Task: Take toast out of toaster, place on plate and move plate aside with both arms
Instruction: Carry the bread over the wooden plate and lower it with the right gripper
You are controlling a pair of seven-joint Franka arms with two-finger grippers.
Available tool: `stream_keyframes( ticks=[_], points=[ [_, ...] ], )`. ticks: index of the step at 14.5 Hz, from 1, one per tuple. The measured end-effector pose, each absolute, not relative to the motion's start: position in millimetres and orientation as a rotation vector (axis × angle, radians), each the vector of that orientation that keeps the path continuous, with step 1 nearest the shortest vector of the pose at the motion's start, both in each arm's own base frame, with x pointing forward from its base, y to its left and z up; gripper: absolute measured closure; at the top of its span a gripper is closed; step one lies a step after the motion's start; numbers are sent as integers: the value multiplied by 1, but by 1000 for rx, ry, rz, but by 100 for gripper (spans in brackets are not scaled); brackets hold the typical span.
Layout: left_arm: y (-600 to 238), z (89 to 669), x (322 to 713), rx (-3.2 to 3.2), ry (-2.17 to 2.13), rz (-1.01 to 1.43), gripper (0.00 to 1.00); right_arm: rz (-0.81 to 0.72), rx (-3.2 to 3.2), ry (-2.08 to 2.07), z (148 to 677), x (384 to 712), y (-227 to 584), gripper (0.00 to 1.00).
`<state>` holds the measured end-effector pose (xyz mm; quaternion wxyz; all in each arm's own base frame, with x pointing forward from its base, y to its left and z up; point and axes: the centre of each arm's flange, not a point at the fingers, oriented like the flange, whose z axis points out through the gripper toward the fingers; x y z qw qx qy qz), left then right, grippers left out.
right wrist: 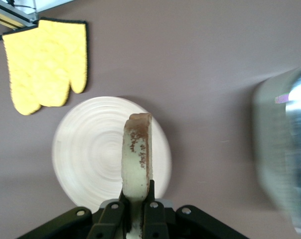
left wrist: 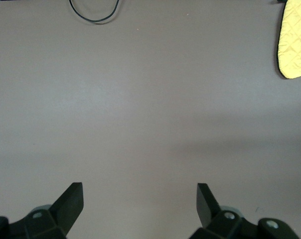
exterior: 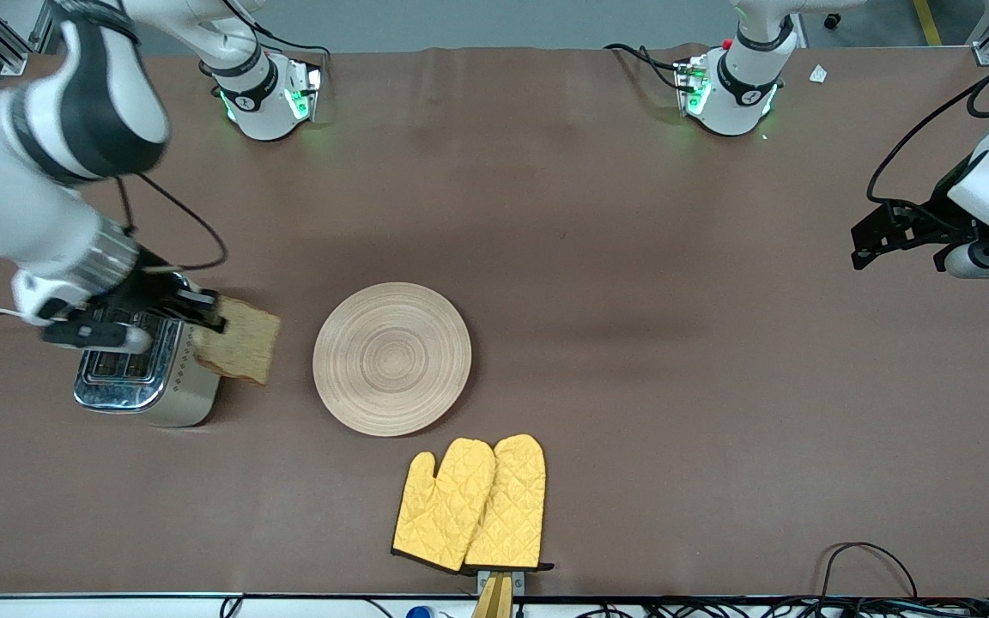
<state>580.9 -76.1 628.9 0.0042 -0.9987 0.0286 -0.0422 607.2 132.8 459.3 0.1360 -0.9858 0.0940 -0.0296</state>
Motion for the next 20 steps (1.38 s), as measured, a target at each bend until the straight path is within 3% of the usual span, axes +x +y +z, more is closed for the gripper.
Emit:
stream_keyframes(
  ticks=[5,8,12,20],
  points=[
    [-76,629,581,-3129,89,-132,0,-88,-2793,416,375,593,273,88],
    [-76,629,581,-3129,90,-132,0,-93,-2798,422,334,582,314,88],
    [-76,629,581,-3129,90,-132,0,-70,-2833,450,287,592,298,88],
    [-76,629,581,-3129,90,-132,0,-13,-2909,361,240,600,222,88]
  ],
)
